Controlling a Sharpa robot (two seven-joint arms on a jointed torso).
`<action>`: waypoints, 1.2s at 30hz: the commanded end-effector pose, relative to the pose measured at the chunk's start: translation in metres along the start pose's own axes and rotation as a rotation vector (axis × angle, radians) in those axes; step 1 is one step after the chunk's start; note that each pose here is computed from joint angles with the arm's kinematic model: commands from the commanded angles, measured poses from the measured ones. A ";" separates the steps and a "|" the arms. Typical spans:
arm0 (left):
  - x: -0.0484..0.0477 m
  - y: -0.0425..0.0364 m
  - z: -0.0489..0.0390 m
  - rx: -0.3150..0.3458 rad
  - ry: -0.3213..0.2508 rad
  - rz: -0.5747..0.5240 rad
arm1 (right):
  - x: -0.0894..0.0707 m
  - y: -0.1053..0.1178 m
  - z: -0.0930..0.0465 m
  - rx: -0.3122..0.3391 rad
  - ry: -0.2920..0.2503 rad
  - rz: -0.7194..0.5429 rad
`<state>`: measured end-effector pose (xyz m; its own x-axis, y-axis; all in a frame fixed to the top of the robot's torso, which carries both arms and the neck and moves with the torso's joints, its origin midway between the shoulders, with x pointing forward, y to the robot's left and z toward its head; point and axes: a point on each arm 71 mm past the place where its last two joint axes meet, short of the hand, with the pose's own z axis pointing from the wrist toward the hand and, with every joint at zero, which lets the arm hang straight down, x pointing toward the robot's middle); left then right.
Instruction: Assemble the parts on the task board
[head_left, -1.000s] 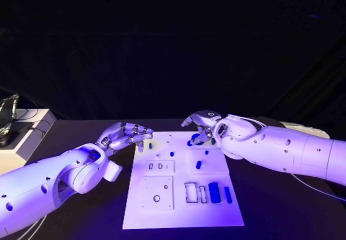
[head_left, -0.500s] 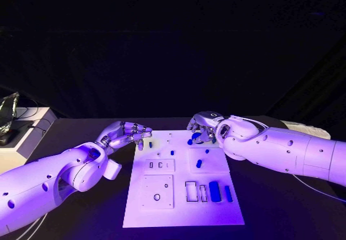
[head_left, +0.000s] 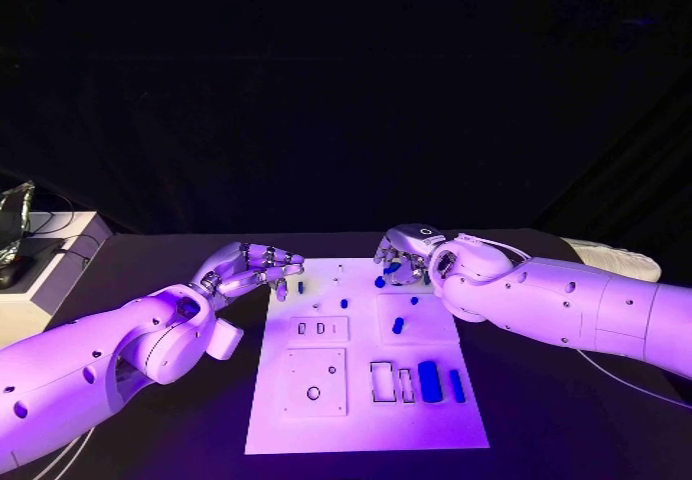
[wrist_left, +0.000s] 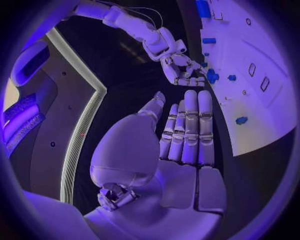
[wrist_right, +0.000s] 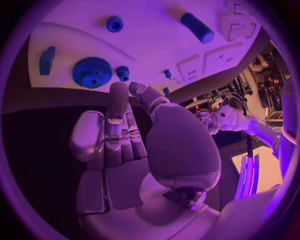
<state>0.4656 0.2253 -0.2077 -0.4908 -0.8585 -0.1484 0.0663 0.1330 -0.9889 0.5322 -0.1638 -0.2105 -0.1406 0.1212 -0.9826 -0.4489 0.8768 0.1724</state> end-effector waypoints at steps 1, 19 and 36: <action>0.0030 -0.0013 0.0008 0.009 0.019 -0.015 | 0.002 0.002 0.001 -0.004 0.000 -0.007; 0.0032 -0.0023 -0.0004 0.012 0.018 -0.022 | 0.013 0.004 0.002 0.016 0.057 -0.031; 0.0014 -0.0014 -0.0007 0.008 0.012 -0.024 | 0.016 0.003 0.002 0.031 0.065 -0.059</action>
<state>0.4648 0.2257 -0.2075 -0.4917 -0.8599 -0.1372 0.0596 0.1240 -0.9905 0.5304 -0.1576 -0.2247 -0.1693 0.0680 -0.9832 -0.4302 0.8924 0.1358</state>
